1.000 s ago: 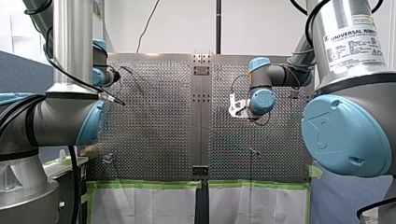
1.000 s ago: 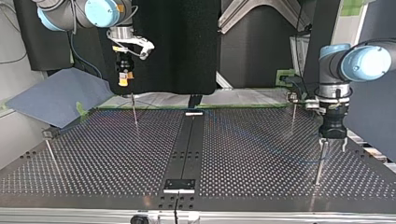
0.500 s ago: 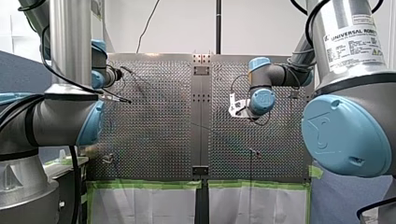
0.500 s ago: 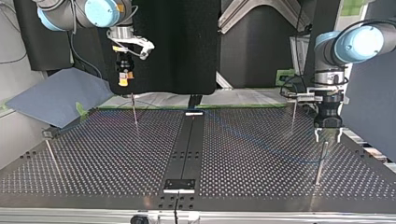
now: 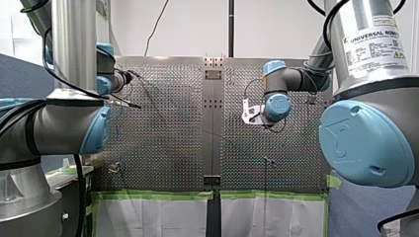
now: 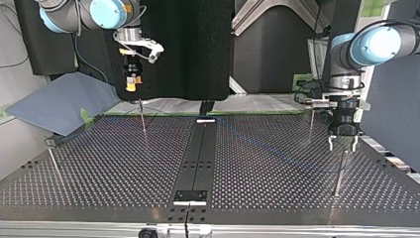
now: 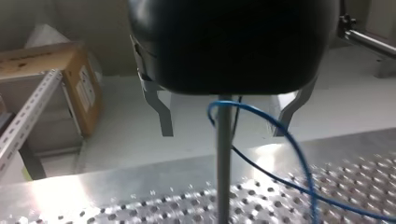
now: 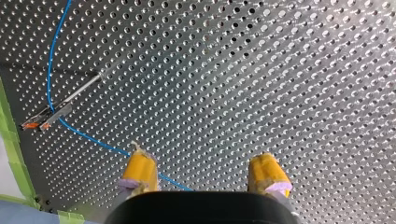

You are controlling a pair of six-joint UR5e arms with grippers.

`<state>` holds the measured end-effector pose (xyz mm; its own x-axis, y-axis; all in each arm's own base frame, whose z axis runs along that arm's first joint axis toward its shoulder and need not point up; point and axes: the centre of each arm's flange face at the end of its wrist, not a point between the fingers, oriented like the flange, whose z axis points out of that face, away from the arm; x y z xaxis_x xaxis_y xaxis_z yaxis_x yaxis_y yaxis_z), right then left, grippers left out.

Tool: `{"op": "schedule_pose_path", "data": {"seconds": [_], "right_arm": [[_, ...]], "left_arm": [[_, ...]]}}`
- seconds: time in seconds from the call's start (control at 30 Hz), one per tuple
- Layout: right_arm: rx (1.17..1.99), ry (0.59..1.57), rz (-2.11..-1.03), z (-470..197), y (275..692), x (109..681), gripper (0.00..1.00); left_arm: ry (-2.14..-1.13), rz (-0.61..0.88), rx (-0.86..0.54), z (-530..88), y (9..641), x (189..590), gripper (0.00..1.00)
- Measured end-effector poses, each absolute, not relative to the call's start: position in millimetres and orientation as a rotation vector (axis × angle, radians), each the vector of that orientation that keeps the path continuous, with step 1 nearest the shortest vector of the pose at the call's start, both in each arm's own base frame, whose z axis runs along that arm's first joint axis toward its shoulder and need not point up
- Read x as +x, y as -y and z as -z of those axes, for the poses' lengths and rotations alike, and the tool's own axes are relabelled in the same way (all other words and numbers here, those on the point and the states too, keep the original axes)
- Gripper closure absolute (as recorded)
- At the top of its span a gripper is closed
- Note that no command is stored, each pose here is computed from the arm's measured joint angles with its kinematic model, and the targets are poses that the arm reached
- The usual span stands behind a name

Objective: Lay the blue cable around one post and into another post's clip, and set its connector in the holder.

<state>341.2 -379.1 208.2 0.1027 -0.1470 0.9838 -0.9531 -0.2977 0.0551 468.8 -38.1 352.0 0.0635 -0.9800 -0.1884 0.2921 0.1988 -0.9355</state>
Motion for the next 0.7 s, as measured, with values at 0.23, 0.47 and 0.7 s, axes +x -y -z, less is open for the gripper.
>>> {"op": "schedule_pose_path", "data": {"seconds": [0.23,0.47,0.7], "right_arm": [[1.587,1.111,-1.281,-208,379,341,0.0],[1.588,1.111,-1.281,-209,379,341,0.0],[1.586,1.113,-1.282,-209,379,341,0.0]], "left_arm": [[-1.127,1.105,-0.868,-345,46,462,0.0],[-1.156,1.027,-0.866,-353,48,450,0.0],[-1.197,0.935,-0.887,-347,50,427,0.0]]}}
